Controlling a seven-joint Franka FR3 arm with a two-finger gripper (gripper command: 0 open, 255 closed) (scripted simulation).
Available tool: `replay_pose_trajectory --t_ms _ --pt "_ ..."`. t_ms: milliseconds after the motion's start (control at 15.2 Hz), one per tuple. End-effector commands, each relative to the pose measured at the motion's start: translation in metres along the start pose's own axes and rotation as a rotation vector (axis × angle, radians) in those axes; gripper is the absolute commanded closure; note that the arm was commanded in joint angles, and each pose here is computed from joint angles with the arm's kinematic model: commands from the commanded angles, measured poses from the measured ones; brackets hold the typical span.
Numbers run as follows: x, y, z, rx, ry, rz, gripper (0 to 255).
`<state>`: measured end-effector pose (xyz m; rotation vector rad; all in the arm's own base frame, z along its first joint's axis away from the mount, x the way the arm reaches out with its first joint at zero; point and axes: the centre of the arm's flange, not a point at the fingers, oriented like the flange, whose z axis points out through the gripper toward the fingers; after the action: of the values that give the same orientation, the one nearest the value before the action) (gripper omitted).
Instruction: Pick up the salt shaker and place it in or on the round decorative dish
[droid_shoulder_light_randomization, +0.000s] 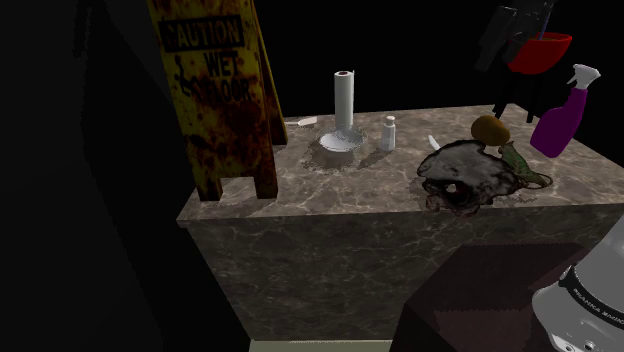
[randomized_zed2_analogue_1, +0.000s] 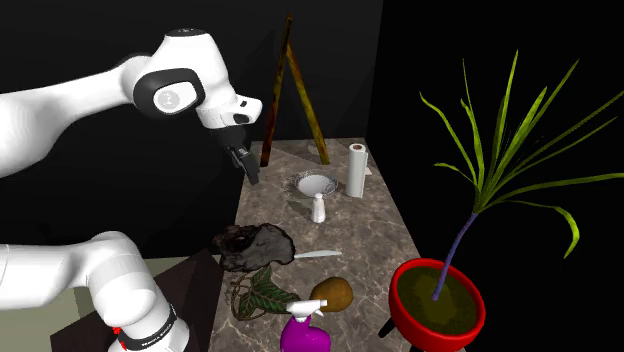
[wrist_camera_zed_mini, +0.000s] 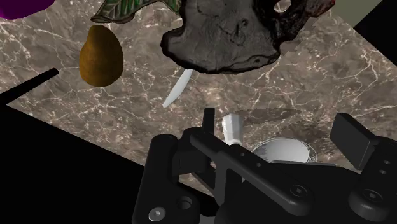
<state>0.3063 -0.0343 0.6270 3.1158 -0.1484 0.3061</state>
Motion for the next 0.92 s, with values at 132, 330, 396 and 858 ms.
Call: replay_pose_trajectory --t_ms 132,330,396,858 --pt "0.021 0.0 0.018 0.002 -0.006 0.0 0" --pt "0.051 0.0 0.045 0.004 -0.016 -0.001 0" --pt "0.061 0.0 0.054 0.005 -0.019 -0.001 0" --pt "0.132 -0.001 0.117 0.012 -0.041 -0.002 0"
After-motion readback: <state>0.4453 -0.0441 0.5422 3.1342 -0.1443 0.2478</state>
